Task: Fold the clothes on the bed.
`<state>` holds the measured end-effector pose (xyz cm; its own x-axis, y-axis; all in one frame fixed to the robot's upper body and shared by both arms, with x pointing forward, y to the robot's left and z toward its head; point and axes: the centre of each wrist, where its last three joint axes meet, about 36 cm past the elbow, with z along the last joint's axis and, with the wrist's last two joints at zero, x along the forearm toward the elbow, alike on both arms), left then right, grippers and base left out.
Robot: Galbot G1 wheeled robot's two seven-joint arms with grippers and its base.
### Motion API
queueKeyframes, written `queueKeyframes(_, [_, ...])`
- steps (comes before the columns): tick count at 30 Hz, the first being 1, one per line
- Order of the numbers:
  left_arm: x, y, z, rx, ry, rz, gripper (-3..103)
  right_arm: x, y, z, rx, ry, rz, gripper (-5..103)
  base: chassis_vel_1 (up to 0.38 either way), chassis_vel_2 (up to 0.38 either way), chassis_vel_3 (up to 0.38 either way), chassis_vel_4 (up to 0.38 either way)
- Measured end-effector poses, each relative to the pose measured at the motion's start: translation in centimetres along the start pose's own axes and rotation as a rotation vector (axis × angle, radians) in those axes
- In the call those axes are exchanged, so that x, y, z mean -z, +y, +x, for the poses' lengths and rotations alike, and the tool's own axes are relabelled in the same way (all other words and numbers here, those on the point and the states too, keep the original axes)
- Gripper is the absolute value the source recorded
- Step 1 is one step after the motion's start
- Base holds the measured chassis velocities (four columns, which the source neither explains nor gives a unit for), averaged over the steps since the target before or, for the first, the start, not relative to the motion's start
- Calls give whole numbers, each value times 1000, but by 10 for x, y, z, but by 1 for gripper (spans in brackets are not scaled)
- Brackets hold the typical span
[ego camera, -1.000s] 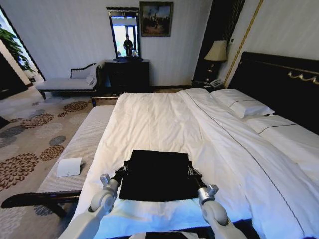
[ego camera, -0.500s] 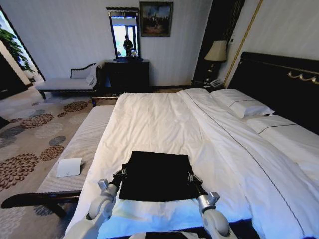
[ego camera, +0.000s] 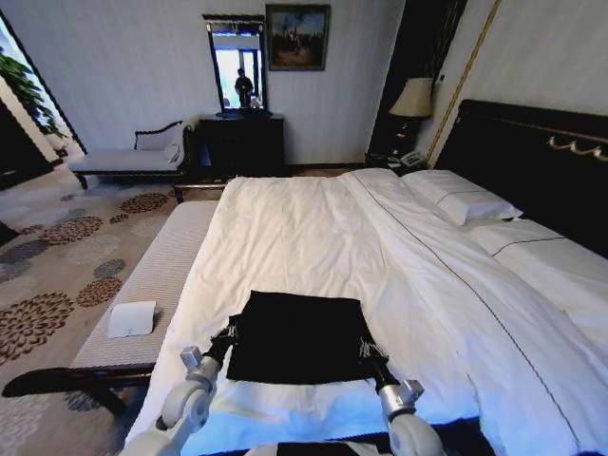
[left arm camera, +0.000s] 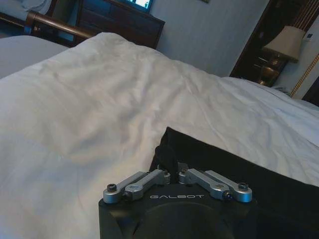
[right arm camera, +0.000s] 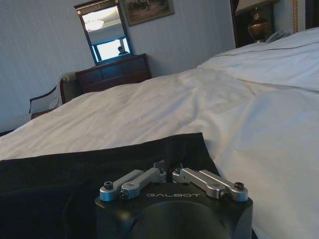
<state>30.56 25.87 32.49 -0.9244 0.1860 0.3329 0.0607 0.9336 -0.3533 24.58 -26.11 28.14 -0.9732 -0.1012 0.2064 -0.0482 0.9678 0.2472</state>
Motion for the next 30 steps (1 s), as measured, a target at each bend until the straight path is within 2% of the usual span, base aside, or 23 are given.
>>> queueKeyframes(13, [-9,-2,8,4,14,1,2,8,-7,-2,-8,-26,7,1,0,0,0,0])
queueKeyframes(17, [-9,-6,17,7,42,15,4,4,-7,0,1,-21,22,-1,0,0,0,0])
queueKeyframes(18, [-8,-9,21,9,54,26,4,3,-8,1,5,-23,37,4,0,0,0,0])
queueKeyframes(19, [-8,-11,27,12,64,34,10,2,-9,1,9,-25,48,10,0,0,0,0])
queueKeyframes(20, [-8,-11,27,12,64,34,10,2,-9,1,9,-25,48,10,0,0,0,0])
queueKeyframes(21, [-8,-13,33,13,71,37,15,1,-9,2,12,-26,52,16,0,0,0,0])
queueKeyframes(22, [-10,-14,38,15,79,38,20,1,-9,4,13,-26,54,16,0,0,0,0])
queueKeyframes(23, [-11,-15,42,18,84,37,20,0,-9,5,16,-25,55,21,0,0,0,0])
queueKeyframes(25, [-11,-16,49,21,87,28,31,0,-8,9,25,-28,53,32,0,0,0,0])
queueKeyframes(26, [-11,-16,49,21,87,28,31,0,-8,9,25,-28,53,32,0,0,0,0])
queueKeyframes(27, [-10,-16,52,21,87,25,36,1,-8,11,29,-28,52,37,0,0,0,0])
queueKeyframes(28, [-8,-16,54,20,86,23,42,1,-8,13,31,-28,51,37,0,0,0,0])
queueKeyframes(30, [-4,-16,59,19,79,17,53,3,-11,18,26,-32,46,48,0,0,0,0])
